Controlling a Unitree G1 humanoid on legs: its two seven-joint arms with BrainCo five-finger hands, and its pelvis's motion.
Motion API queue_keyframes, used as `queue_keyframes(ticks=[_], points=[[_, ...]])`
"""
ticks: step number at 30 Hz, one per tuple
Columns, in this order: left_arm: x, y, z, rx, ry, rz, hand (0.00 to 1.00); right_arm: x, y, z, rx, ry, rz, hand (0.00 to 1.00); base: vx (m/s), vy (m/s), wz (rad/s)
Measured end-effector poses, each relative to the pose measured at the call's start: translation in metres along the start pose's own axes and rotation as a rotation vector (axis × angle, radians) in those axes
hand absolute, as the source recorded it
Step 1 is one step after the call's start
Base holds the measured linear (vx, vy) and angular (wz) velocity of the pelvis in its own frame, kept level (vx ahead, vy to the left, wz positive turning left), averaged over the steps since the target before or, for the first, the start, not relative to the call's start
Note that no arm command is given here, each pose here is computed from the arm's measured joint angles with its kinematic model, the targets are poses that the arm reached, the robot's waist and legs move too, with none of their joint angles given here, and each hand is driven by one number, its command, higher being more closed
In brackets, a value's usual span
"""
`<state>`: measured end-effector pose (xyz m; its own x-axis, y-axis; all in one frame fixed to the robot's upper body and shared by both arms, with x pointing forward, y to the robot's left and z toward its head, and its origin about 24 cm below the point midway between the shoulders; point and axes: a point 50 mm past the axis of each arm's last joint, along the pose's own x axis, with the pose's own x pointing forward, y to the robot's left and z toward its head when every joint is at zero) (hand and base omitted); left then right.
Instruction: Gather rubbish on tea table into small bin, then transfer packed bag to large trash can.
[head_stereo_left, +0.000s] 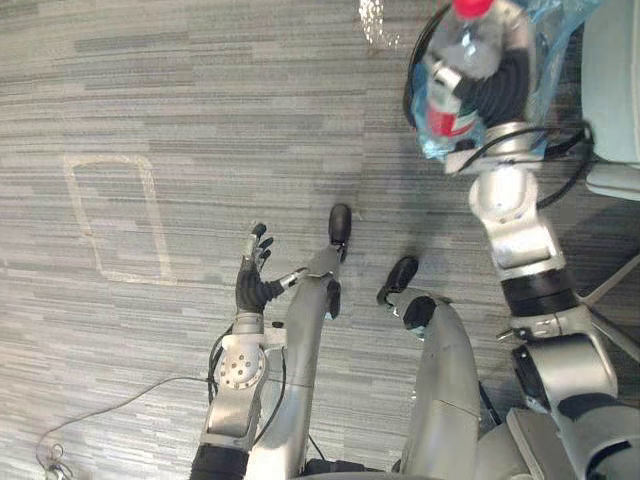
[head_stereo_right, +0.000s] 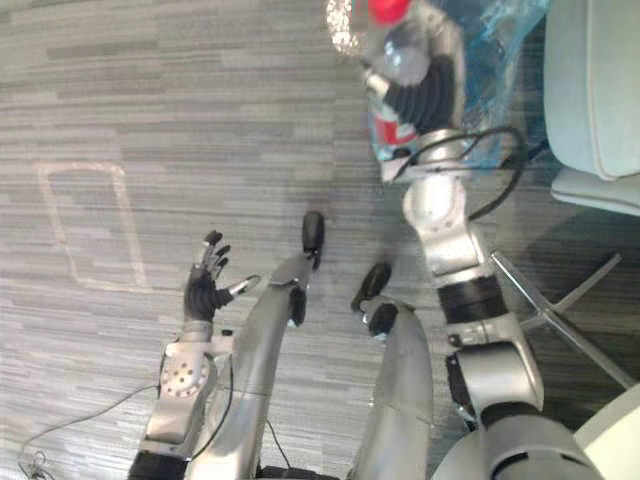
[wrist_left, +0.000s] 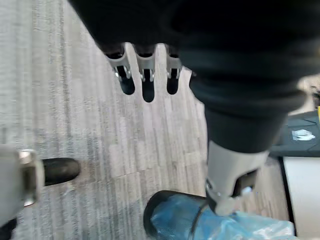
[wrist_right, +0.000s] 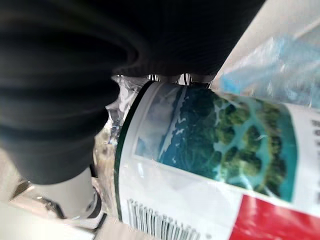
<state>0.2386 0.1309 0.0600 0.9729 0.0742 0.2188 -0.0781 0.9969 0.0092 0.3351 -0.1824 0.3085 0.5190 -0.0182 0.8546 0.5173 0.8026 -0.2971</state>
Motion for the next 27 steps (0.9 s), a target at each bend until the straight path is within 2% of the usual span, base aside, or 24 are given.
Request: queue_keyframes(ticks=[12,18,23,24,27], points=[[-0.019,-0.009,-0.011,-0.023,0.054,-0.039,0.0,0.038,-0.046,0.009,-0.008,-0.041,-0.185,1.0,-0.05,0.022,0.06],[-0.019,-0.01,-0.009,-0.032,0.032,-0.044,0.0,0.046,-0.053,0.01,0.046,-0.03,-0.221,1.0,-0.08,0.032,0.04],[-0.02,-0.013,-0.009,-0.026,0.028,-0.069,0.0,0.057,-0.06,0.007,0.022,-0.011,-0.223,1.0,-0.09,0.035,0.06],[-0.02,-0.013,-0.008,-0.026,0.027,-0.068,0.0,0.057,-0.06,0.004,0.033,0.008,-0.224,0.0,-0.08,0.037,0.07],[-0.02,-0.012,-0.008,-0.026,0.024,-0.061,0.0,0.057,-0.06,-0.001,0.039,0.032,-0.225,0.0,-0.09,0.036,0.08]])
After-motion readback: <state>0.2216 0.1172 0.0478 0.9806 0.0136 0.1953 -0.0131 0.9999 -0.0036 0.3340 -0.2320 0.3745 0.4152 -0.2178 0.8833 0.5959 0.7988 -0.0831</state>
